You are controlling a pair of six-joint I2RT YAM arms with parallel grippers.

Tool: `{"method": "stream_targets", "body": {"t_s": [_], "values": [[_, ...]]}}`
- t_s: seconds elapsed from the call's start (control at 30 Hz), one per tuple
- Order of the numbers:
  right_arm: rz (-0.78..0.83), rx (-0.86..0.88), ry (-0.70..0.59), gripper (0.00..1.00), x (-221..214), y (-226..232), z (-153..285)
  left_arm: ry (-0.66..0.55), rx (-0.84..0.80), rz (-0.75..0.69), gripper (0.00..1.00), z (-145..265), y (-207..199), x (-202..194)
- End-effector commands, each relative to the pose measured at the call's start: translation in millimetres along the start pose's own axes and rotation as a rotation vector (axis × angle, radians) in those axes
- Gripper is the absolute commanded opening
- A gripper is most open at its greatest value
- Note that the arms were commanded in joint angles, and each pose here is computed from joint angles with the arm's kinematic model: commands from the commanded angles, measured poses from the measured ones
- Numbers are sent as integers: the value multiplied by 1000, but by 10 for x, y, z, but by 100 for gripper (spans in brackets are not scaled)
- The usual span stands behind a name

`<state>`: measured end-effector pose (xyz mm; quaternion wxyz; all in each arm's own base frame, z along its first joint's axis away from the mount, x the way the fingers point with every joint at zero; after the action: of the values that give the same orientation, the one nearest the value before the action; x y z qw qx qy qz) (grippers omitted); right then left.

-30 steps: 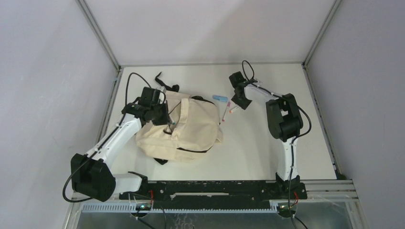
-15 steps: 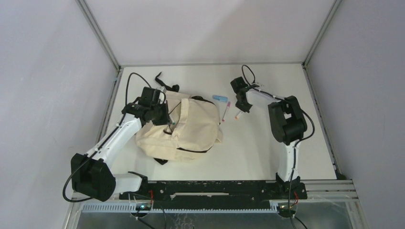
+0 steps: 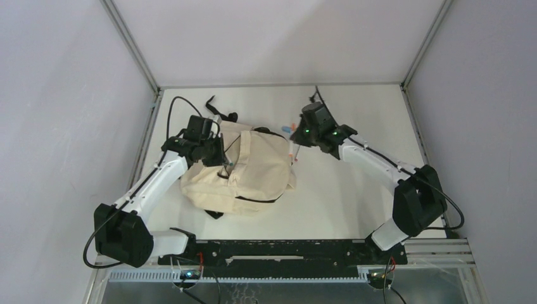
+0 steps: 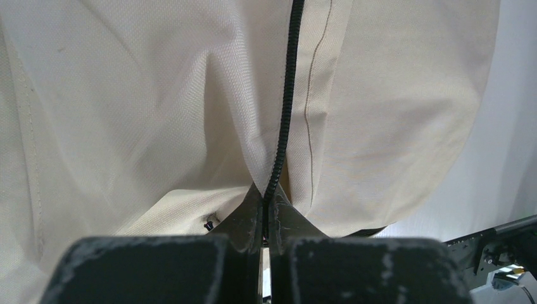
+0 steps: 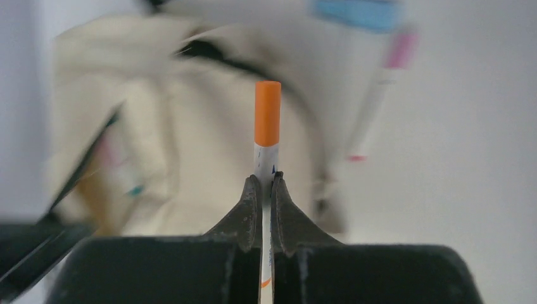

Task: Pack the student bag
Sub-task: Pick up the stationery from the center of the board, then place the stationery in the student bag.

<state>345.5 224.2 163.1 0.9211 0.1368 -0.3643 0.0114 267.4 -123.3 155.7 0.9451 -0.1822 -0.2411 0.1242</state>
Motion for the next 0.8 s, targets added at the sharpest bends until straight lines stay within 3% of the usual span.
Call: {"method": "stream_targets", "body": {"t_s": [0.0,0.17,0.3,0.77], "values": [[66,418,-75,0,114,999,234,-52,-104,-32,0,114,-213,146],[60,585,42,0,-84,1662,116,-44,-122,-25,0,126,-244,134],[78,615,116,0,-234,1995,-23,-41,-129,-27,0,134,-251,123],[3,578,239,0,-388,2349,-499,-52,-142,-28,0,194,-250,102]]}}
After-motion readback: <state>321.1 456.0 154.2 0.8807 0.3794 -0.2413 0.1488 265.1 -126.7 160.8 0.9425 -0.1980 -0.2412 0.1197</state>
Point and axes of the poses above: each gripper's point midway between its finger pads, its own z axis back along the fingers, its own y axis along the line the jaws close on, x = y × z, the point moved 2 cm from there along z, back along the fingers, and after that the axes turned 14 degrees about z, right-handed, at the moved point
